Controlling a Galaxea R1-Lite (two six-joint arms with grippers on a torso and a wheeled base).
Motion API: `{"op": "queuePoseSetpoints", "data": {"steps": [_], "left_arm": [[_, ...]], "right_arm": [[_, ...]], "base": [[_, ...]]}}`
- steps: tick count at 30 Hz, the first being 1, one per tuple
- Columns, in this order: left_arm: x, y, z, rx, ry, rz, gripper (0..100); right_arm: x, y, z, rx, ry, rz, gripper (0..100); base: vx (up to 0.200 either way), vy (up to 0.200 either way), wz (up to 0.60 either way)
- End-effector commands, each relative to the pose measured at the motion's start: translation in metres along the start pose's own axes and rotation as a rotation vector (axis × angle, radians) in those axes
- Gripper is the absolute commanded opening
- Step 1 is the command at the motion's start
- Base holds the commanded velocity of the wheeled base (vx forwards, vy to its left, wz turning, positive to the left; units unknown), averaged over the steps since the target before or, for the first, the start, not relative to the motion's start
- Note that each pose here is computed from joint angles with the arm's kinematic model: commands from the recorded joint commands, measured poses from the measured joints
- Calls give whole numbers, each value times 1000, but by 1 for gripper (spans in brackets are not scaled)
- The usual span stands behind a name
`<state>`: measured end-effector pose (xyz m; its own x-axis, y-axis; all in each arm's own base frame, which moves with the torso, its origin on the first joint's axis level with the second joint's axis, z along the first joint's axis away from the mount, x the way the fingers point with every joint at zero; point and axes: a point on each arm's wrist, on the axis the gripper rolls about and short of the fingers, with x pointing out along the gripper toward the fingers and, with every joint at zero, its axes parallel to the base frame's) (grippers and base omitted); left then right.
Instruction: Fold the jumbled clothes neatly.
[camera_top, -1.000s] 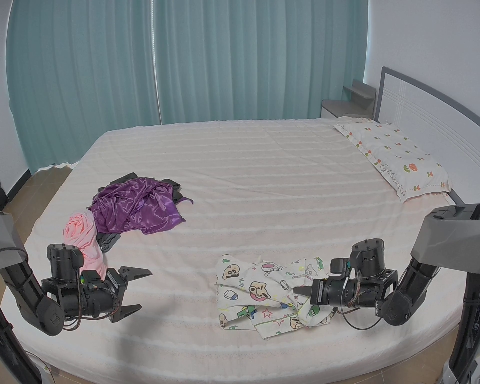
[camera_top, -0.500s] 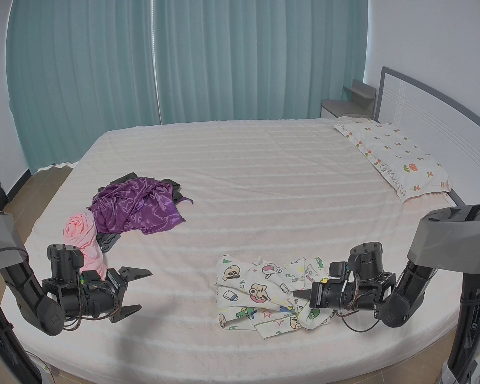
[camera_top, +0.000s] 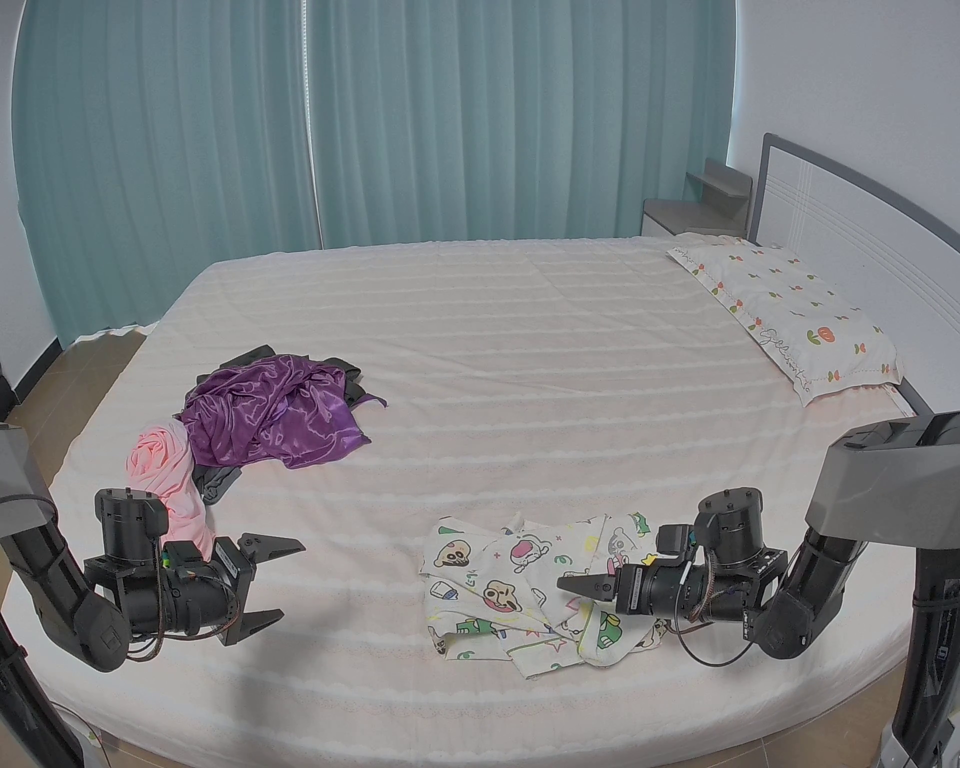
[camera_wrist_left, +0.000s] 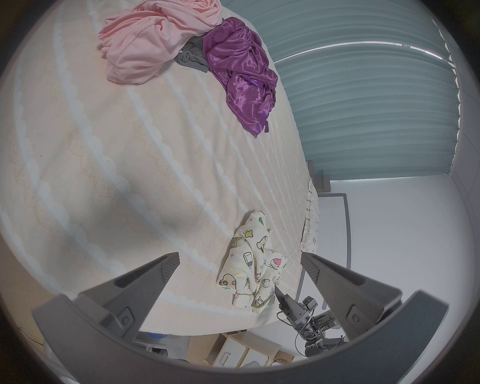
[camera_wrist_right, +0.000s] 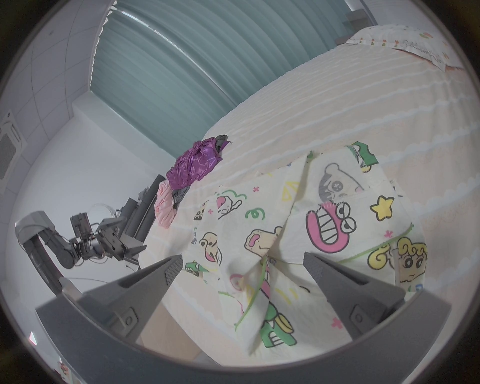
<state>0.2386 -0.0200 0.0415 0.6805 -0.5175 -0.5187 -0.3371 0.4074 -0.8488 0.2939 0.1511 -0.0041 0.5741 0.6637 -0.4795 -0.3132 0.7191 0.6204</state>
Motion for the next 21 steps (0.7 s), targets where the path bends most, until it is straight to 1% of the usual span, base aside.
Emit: {"op": "queuePoseSetpoints", "data": {"steps": [1,3,9,17,18,21], "left_arm": [[0,0,0,-2,0,1,100],[0,0,0,-3,1,1,100],[0,0,0,-2,0,1,100],[1,0,0,-3,1,1,100],[0,0,0,-3,0,1,100],[0,0,0,-3,0,1,100]], "right_arm": [[12,-2,5,58,-33,25,100],[16,-2,5,60,-41,34,100],[33,-4,-7,56,-4,37,100],[32,-2,-8,53,1,36,100],[32,-2,-8,52,1,36,0],[34,2,-10,43,4,45,0]], "base": [[0,0,0],[0,0,0],[0,0,0],[0,0,0],[0,0,0],[0,0,0]]}}
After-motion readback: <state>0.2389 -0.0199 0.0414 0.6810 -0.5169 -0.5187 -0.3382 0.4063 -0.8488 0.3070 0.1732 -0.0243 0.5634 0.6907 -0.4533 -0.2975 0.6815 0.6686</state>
